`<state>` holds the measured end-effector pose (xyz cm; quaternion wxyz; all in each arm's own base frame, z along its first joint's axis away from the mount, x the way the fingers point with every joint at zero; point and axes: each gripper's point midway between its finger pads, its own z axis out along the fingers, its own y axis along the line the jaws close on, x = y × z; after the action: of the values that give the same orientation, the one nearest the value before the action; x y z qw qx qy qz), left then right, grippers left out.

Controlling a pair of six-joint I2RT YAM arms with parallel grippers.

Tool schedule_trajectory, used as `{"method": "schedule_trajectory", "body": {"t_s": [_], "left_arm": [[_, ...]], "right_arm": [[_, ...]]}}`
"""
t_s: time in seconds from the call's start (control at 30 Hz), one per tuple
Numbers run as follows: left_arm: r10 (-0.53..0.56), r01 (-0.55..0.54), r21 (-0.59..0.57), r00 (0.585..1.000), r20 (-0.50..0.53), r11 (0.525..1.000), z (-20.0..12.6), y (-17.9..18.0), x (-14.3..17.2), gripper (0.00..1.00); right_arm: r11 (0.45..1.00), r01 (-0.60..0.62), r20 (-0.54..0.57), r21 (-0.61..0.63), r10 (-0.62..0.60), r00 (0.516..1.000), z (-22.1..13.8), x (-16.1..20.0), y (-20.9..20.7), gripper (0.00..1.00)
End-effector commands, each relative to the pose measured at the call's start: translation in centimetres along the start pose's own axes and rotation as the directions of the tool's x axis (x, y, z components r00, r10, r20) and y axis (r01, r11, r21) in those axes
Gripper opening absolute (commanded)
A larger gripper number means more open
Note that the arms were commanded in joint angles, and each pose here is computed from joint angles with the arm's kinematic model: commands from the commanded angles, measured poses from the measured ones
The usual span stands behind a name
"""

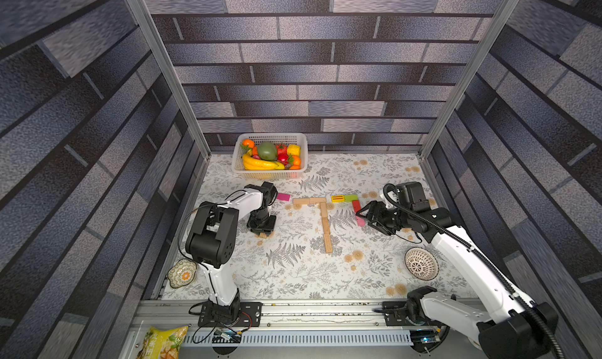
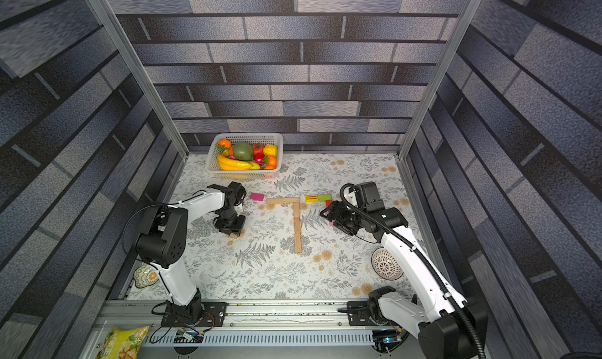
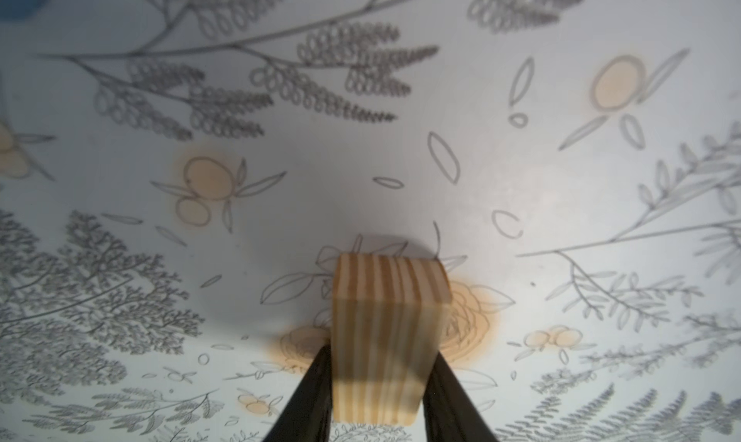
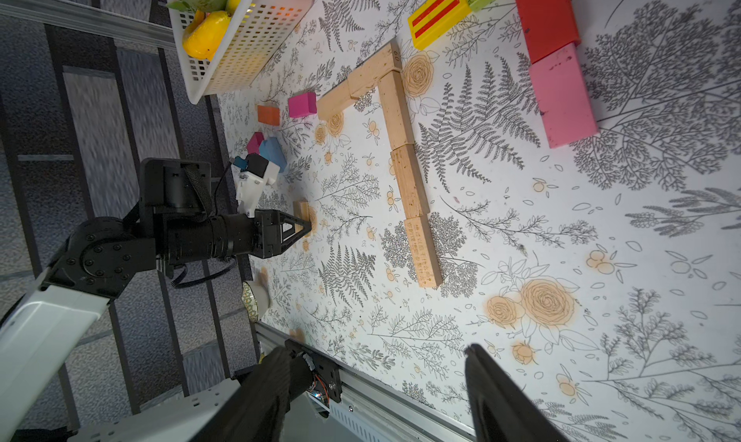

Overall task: Assemble the number 7 with building blocks
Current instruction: Pick up the building block from the center of the board.

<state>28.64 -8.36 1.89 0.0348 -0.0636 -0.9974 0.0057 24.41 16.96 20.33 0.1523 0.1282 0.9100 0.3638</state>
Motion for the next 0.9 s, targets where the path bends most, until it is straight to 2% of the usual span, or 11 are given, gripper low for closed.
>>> {"method": "schedule_trajectory", "body": {"t_s": [0.0,0.3,0.5,0.7,0.87], "left_arm": [[-0.026,0.026,-0.01,1.0,-0.011,1.0,-0.2,0.3,1.0,0.29],[-0.061,0.06,0.023,0.998,0.034,0.998,-2.7,-0.8,1.5,0.27],[-0.093,0.088,0.072,0.993,0.075,0.994,-6.0,-2.4,2.9,0.27],[-0.188,0.166,0.19,0.977,0.105,0.968,-9.3,-5.2,4.6,0.28],[-0.275,0.228,0.316,0.955,0.115,0.921,-11.3,-8.2,5.5,0.29]], "right_arm": [[1.0,-0.006,0.016,0.002,0.006,1.0,0.1,-0.5,-0.1,0.71],[0.999,0.035,0.013,0.019,-0.035,0.999,-0.2,-0.8,0.2,0.71],[0.994,0.047,0.023,0.101,-0.05,0.999,-0.6,-1.0,-1.0,0.71],[0.969,0.045,0.052,0.242,-0.06,0.997,-1.7,-1.3,-3.5,0.71],[0.957,0.04,0.081,0.288,-0.066,0.995,-2.4,-1.7,-4.6,0.71]]}}
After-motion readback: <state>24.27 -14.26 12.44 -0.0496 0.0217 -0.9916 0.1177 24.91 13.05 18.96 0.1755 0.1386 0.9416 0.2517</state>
